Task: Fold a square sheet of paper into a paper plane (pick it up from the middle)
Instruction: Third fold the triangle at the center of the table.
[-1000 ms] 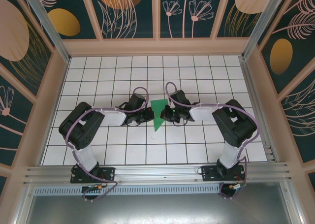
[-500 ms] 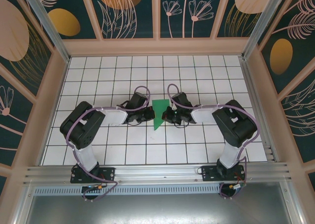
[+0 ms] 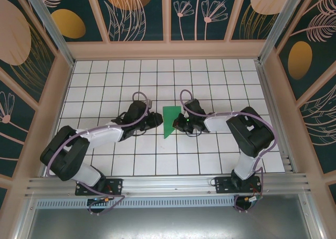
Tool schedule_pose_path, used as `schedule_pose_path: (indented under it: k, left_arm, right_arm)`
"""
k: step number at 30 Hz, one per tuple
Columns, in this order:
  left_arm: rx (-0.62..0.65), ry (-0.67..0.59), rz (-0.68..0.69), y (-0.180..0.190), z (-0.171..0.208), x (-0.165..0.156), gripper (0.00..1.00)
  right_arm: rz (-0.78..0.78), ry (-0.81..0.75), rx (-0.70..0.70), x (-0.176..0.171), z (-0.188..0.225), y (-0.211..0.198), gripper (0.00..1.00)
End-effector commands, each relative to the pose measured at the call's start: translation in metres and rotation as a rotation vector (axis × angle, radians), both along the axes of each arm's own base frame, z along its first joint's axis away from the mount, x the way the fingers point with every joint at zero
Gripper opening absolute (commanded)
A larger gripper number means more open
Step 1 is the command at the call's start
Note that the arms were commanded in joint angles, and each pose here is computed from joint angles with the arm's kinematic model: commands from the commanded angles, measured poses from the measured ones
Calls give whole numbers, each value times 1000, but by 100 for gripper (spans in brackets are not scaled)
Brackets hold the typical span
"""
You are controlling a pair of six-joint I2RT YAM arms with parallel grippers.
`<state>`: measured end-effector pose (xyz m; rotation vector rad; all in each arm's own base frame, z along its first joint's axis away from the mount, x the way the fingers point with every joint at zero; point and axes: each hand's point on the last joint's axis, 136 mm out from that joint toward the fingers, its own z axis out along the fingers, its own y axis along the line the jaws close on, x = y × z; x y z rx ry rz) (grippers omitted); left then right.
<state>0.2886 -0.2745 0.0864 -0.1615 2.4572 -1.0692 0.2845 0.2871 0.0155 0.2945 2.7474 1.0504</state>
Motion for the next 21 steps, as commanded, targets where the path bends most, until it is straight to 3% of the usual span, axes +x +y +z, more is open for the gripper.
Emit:
schedule_pose_path:
  k: [1,12,21]
  left_arm:
    - [-123,49,-37,-18,8,-18,23]
    - [-52,172,-54,-53,-38,-36,4]
    - [-14,163,-6,-44,-51,-35,0]
  right_arm:
    - [-79,108,-171,-18,-43,-38,0]
    - [-74,122,-173,-20,-47,-36,0]
    - [-65,123,-173,-20,-47,-36,0]
